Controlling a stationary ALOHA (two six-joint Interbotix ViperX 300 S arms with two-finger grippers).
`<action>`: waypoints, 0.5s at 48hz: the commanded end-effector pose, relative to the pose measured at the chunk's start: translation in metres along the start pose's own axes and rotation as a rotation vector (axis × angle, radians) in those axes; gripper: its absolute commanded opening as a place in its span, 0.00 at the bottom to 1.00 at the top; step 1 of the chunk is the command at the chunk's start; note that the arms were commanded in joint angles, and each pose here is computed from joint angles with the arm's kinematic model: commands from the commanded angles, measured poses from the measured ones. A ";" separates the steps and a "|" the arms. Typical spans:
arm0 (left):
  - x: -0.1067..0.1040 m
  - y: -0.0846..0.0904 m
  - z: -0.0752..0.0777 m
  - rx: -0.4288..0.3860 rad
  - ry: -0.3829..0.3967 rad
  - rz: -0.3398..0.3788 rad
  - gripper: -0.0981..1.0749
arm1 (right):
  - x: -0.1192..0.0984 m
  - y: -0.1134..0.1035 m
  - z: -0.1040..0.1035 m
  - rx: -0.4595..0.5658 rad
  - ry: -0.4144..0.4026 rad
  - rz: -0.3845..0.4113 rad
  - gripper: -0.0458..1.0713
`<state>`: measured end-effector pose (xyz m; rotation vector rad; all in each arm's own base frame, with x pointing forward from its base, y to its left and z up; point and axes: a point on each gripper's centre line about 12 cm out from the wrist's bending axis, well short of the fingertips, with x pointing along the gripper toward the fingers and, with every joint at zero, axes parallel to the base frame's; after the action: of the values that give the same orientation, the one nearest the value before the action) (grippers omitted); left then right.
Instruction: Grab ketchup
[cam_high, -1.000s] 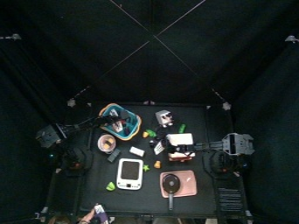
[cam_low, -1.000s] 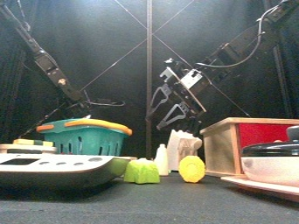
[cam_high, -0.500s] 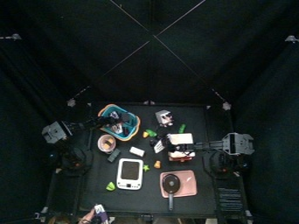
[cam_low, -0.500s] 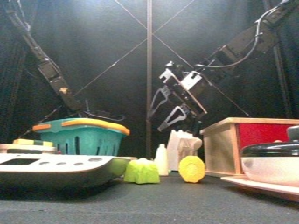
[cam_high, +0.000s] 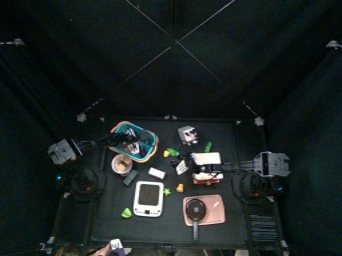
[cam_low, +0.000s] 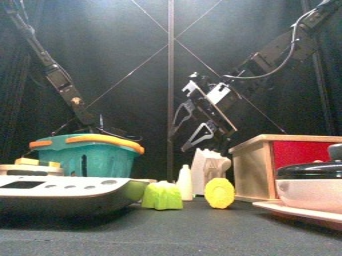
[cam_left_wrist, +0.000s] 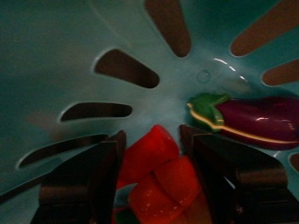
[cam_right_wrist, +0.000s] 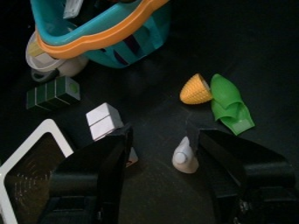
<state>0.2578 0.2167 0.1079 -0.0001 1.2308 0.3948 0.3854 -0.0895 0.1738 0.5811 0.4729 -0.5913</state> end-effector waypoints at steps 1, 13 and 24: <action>-0.015 0.002 0.018 0.011 -0.048 0.015 0.82 | -0.004 0.005 0.013 0.009 -0.031 0.017 0.82; -0.032 0.005 0.034 0.015 -0.122 0.039 0.81 | -0.004 0.004 0.012 0.009 -0.029 0.014 0.82; -0.029 0.004 0.032 0.016 -0.111 0.036 0.82 | -0.004 0.003 0.011 0.007 -0.028 0.012 0.82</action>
<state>0.2724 0.2144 0.1344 0.0432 1.1610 0.3962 0.3858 -0.0901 0.1737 0.5801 0.4725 -0.5921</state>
